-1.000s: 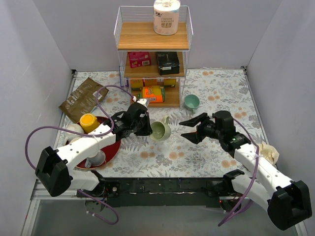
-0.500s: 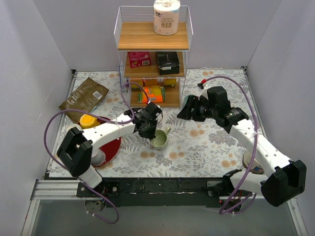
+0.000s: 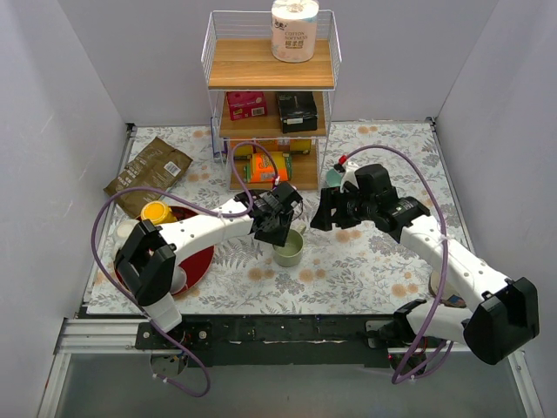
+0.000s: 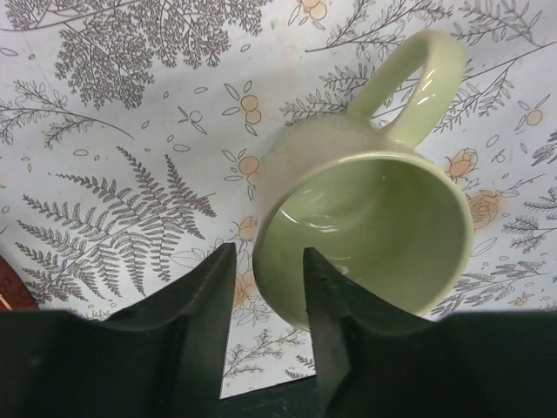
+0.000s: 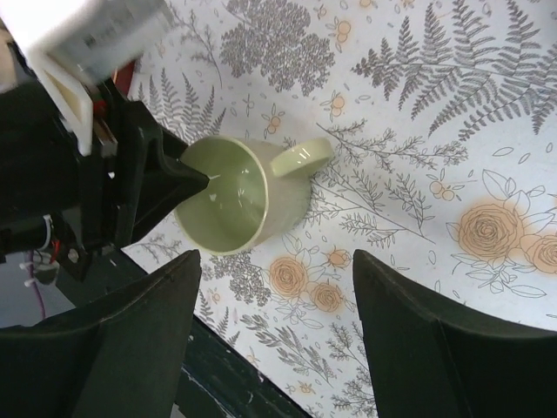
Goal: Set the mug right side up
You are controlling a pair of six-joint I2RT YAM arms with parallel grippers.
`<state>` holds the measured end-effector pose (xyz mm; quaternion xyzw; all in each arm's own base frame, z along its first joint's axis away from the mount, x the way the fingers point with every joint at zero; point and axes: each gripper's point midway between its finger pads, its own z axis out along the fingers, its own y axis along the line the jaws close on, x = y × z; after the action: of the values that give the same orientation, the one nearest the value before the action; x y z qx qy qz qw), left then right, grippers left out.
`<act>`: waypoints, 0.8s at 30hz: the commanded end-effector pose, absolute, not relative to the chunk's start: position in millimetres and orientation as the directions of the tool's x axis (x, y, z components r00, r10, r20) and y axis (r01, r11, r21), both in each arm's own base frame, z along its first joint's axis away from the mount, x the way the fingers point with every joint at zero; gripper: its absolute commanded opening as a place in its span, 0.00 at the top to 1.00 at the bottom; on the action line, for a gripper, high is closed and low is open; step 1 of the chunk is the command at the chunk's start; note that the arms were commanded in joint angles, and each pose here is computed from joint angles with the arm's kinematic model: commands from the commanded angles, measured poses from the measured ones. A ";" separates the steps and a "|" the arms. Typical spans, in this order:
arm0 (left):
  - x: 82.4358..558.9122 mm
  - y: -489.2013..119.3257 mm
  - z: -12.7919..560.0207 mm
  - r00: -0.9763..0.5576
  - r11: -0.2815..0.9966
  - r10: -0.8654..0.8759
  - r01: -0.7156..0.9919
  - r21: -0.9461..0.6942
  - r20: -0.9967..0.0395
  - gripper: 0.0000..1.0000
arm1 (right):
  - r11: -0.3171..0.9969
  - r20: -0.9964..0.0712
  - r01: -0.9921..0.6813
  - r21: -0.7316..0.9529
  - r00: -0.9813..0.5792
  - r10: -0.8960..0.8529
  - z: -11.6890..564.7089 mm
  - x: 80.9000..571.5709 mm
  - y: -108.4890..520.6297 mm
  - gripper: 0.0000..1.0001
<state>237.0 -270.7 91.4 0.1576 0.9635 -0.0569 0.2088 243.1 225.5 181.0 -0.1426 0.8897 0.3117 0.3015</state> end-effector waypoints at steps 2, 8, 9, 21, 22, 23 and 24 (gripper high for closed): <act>252.6 -282.3 129.2 -0.820 0.946 0.220 0.312 -0.089 -0.529 0.52 | 0.688 -0.721 -0.590 0.424 -0.679 -0.138 185.2 246.6 241.4 0.22; 254.0 -273.0 163.5 -0.797 0.961 0.122 0.243 -0.129 -0.591 0.48 | 0.597 -0.805 -0.710 0.373 -0.568 -0.172 197.0 256.1 260.4 0.23; 255.2 -267.8 168.2 -0.794 0.967 0.098 0.219 -0.131 -0.600 0.47 | 0.589 -0.799 -0.720 0.368 -0.569 -0.196 190.0 257.9 264.9 0.23; 274.1 -172.4 217.5 -0.715 0.950 -0.309 -0.200 -0.240 -0.628 0.36 | 0.358 -0.746 -0.915 0.184 -0.367 -0.555 144.7 256.0 315.7 0.25; 273.4 -170.5 219.9 -0.710 0.946 -0.321 -0.205 -0.251 -0.627 0.35 | 0.340 -0.746 -0.925 0.171 -0.347 -0.568 143.0 255.2 318.1 0.25; 272.8 -168.1 221.7 -0.706 0.942 -0.331 -0.211 -0.260 -0.626 0.34 | 0.332 -0.735 -0.928 0.170 -0.344 -0.585 138.6 252.8 318.7 0.25; 272.6 -164.1 225.8 -0.697 0.935 -0.349 -0.221 -0.276 -0.626 0.34 | 0.319 -0.724 -0.933 0.166 -0.335 -0.603 134.7 250.6 322.8 0.26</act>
<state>278.4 -179.0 205.5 -0.1175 0.9306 -0.0750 0.3386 251.4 310.3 126.8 -0.4412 0.7971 0.3125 0.2689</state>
